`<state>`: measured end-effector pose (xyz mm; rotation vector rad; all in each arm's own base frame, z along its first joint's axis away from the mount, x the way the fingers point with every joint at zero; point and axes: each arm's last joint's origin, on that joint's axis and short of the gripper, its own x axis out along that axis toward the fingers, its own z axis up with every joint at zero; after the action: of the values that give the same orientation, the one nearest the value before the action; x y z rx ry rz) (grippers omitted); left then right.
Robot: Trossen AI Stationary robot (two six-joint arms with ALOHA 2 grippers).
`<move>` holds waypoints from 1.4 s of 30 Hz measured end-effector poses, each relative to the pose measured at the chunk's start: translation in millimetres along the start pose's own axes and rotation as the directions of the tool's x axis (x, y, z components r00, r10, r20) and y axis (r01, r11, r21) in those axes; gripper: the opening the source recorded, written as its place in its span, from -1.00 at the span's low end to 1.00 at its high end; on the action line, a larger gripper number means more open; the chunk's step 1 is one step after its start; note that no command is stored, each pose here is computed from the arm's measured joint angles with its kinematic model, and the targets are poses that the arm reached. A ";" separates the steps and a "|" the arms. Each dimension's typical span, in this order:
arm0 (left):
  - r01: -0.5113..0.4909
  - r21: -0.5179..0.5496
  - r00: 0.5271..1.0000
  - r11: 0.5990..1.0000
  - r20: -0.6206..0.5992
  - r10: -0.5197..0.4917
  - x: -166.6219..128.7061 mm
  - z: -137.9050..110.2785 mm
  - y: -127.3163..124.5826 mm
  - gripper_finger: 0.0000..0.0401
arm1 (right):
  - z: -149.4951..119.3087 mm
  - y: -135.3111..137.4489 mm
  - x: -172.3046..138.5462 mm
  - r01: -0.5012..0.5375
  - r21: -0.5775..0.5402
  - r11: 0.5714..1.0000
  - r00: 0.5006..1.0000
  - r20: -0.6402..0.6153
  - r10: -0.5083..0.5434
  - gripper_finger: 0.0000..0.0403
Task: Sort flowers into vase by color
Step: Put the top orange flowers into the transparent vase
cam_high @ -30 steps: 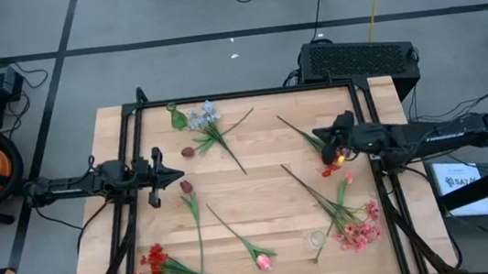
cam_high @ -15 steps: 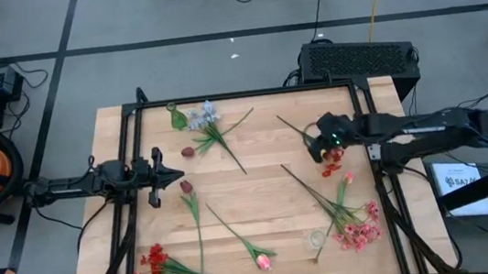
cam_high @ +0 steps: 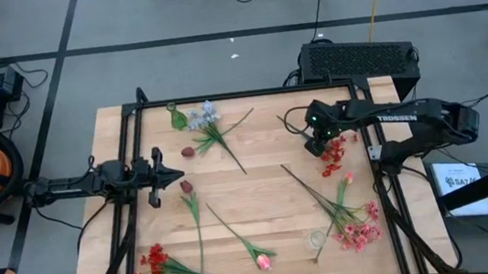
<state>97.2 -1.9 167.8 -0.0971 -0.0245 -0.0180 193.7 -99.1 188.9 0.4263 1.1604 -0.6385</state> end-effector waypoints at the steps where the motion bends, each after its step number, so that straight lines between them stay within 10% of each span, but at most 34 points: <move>1: 0.000 0.000 1.000 1.000 0.000 0.000 0.0 -0.1 0.0 -0.92 | 1.9 -0.4 0.1 0.003 -0.006 1.000 1.000 -0.006 -0.003 -0.87; 26: 0.000 0.000 1.000 1.000 0.000 0.000 0.0 0.0 0.0 -0.92 | 46.4 13.1 32.6 0.031 -0.149 0.988 0.958 -0.276 -0.072 0.15; 42: 0.000 0.000 1.000 1.000 0.000 0.000 0.0 -0.1 0.0 -0.92 | 40.3 9.8 83.5 -0.009 -0.170 0.985 0.857 -0.510 -0.080 -0.10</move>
<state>97.3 -2.0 167.7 -0.0970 -0.0243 -0.0184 249.9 -136.7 124.8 0.4471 1.7262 -0.4616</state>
